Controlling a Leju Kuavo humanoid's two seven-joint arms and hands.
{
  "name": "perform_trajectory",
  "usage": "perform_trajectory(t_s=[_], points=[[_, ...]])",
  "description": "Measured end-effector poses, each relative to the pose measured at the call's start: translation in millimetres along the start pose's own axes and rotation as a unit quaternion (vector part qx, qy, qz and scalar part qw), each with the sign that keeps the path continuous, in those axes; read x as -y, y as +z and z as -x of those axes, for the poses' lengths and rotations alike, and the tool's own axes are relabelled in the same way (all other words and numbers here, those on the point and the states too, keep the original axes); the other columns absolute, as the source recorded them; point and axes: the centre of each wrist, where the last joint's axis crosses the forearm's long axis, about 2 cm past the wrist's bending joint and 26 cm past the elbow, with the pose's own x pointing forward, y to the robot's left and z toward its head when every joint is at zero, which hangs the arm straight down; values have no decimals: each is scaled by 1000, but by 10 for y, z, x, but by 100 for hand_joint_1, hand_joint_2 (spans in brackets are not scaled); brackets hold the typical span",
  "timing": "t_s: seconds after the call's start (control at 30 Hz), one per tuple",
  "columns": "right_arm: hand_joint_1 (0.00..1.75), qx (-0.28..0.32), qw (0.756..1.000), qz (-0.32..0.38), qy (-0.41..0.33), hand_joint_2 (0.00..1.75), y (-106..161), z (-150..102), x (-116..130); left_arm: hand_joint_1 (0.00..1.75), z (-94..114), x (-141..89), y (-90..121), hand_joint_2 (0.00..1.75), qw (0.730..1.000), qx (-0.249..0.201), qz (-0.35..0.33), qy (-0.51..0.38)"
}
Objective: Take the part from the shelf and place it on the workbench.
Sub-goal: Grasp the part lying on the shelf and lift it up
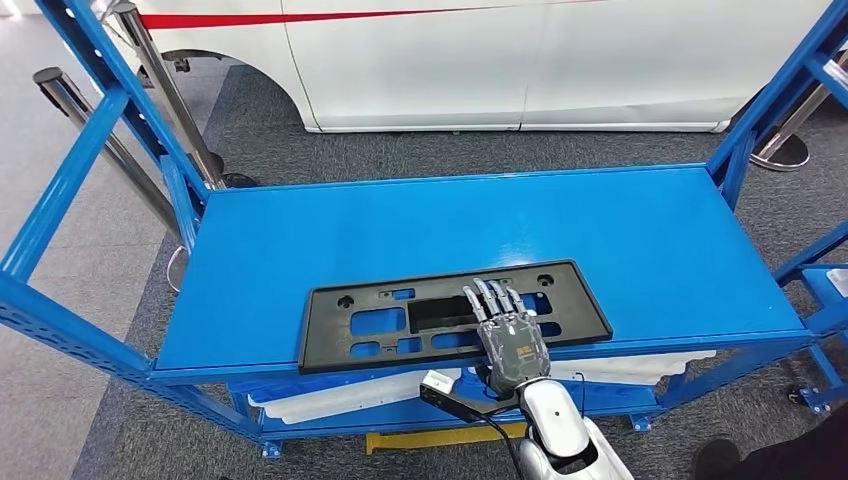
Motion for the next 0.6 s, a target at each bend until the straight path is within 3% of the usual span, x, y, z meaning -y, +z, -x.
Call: perform_trajectory(t_s=[0.33, 0.6], points=[[0, -48, 998, 0, -44, 175, -22, 209, 38, 0, -17, -10, -13, 0, 1000, 7, 1, 2], [0, -41, 996, 12, -72, 175, -63, 235, 169, 0, -14, 6, -8, 0, 1000, 5, 4, 6]])
